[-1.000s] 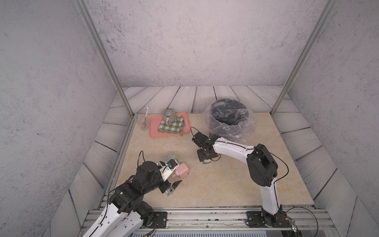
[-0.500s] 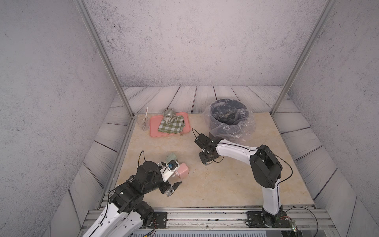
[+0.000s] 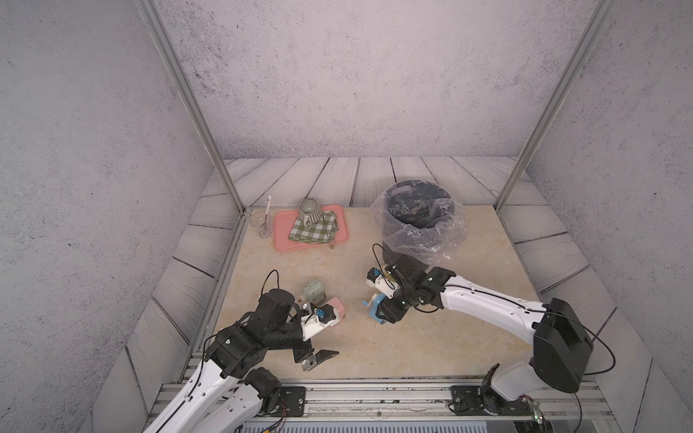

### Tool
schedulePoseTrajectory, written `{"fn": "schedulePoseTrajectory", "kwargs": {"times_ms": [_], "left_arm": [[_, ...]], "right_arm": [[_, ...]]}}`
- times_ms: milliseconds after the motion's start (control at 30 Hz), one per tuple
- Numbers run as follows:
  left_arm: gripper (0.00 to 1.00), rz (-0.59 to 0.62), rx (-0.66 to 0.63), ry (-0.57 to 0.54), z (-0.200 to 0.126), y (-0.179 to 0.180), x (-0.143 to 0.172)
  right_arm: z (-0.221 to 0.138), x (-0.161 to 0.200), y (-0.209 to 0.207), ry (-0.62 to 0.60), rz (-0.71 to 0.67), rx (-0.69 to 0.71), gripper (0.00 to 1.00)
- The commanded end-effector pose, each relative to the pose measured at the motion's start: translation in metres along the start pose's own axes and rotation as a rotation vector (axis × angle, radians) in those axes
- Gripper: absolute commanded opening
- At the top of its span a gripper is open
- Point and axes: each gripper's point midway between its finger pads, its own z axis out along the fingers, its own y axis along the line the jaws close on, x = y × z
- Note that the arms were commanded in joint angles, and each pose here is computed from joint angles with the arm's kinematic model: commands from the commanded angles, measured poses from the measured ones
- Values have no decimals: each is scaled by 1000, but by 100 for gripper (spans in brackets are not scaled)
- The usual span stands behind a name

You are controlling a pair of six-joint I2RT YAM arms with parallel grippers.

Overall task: Take out the pencil sharpener tray and clean the shavings
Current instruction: Place the pencil sharpener at the center of the board.

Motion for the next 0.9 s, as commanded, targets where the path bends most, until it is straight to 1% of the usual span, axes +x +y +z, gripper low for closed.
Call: {"fn": "schedulePoseTrajectory", "kwargs": {"times_ms": [0, 67, 100, 200, 300, 433, 500, 600, 667, 800, 867], "left_arm": [[99, 58, 104, -3, -4, -15, -7], [99, 64, 127, 9, -5, -18, -8], [99, 67, 132, 15, -6, -18, -8], [99, 73, 124, 21, -8, -18, -8], [99, 83, 105, 9, -12, -18, -9], [99, 77, 61, 4, -15, -14, -9], [99, 78, 39, 2, -16, -12, -8], [99, 86, 16, -11, -19, -11, -9], [99, 86, 14, -21, -20, -11, -11], [99, 76, 36, -29, -21, -14, -15], [99, 69, 41, -34, -23, -15, -18]], "right_arm": [[-3, -2, 26, -87, -187, -77, 37], [-1, 2, 29, -79, -230, -81, 38], [3, 6, 29, -56, -247, -81, 38], [18, 21, 29, 58, -307, -65, 38], [30, 29, 33, 128, -365, -46, 37], [36, 24, 36, 112, -356, -46, 37], [39, 21, 32, 115, -345, -15, 39], [46, 20, 28, 154, -338, 16, 40], [53, 22, 29, 180, -368, 37, 40], [58, 23, 32, 195, -402, 77, 45], [58, 21, 33, 184, -397, 86, 51]]}}
